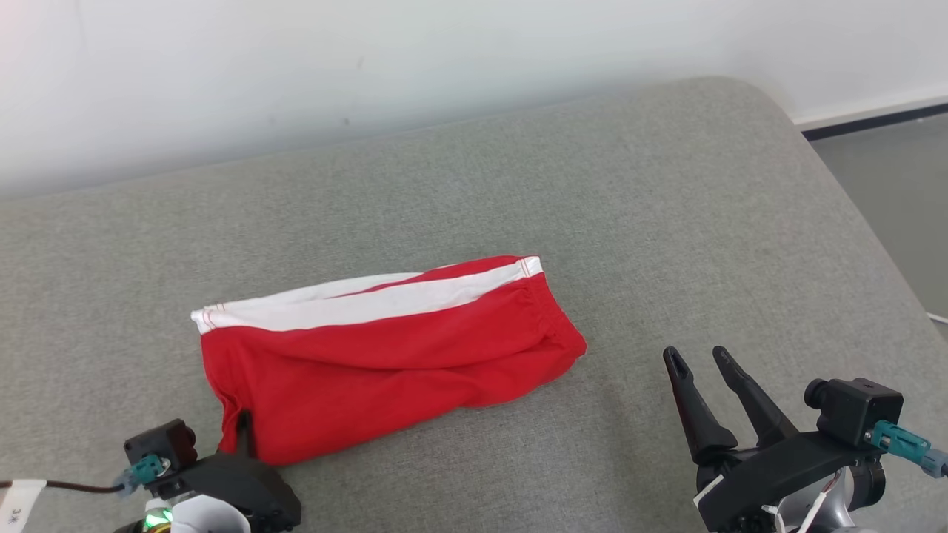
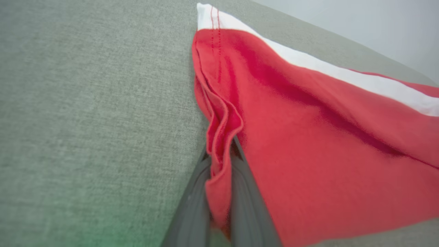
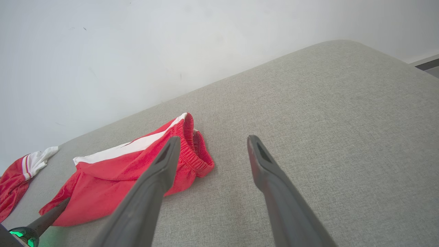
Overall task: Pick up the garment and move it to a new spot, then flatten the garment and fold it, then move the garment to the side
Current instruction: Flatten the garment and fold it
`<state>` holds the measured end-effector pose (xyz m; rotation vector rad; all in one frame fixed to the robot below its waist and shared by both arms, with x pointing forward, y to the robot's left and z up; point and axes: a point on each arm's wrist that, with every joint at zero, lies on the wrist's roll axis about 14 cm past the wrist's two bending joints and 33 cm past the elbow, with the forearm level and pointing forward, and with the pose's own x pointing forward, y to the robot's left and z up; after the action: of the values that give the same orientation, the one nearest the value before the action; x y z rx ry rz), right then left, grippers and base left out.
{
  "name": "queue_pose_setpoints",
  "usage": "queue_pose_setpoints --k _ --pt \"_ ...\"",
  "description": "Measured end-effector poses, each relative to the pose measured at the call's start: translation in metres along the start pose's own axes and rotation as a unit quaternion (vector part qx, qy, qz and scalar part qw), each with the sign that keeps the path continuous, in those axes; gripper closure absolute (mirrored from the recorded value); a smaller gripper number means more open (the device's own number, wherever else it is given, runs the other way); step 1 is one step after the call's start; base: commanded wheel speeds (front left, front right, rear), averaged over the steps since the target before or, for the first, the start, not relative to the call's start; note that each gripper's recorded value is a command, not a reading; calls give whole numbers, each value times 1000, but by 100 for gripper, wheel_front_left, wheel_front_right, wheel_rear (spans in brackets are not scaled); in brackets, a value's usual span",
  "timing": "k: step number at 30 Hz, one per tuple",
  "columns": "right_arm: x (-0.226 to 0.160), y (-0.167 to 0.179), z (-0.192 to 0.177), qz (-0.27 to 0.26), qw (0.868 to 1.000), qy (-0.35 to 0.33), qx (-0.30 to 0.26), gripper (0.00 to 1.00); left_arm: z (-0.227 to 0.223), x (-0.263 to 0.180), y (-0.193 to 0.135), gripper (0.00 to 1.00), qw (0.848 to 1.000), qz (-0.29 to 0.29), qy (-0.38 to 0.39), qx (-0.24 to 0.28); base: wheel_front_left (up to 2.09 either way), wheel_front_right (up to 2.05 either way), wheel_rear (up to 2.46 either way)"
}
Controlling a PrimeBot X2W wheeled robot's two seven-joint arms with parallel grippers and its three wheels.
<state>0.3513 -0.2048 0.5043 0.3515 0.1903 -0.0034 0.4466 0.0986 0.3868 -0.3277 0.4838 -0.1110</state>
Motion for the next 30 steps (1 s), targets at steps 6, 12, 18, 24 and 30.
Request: queue_pose_setpoints --k 6,12,18,24,30 --pt "0 6 5 11 1000 -8 -1 0 16 -14 -3 13 999 4 -28 -14 0 0 0" --pt "1 12 -4 17 1000 21 -13 0 14 -24 6 0 999 23 -31 0 0 0 0" --pt "7 8 -21 9 994 102 -43 0 43 -41 1 0 992 -1 -125 17 0 0 0" --pt "21 16 -16 17 986 147 -76 0 74 -76 -21 0 971 -58 -225 47 0 0 0" --pt "39 27 -9 23 979 175 -106 0 94 -111 -20 0 955 -72 -277 73 0 0 0"
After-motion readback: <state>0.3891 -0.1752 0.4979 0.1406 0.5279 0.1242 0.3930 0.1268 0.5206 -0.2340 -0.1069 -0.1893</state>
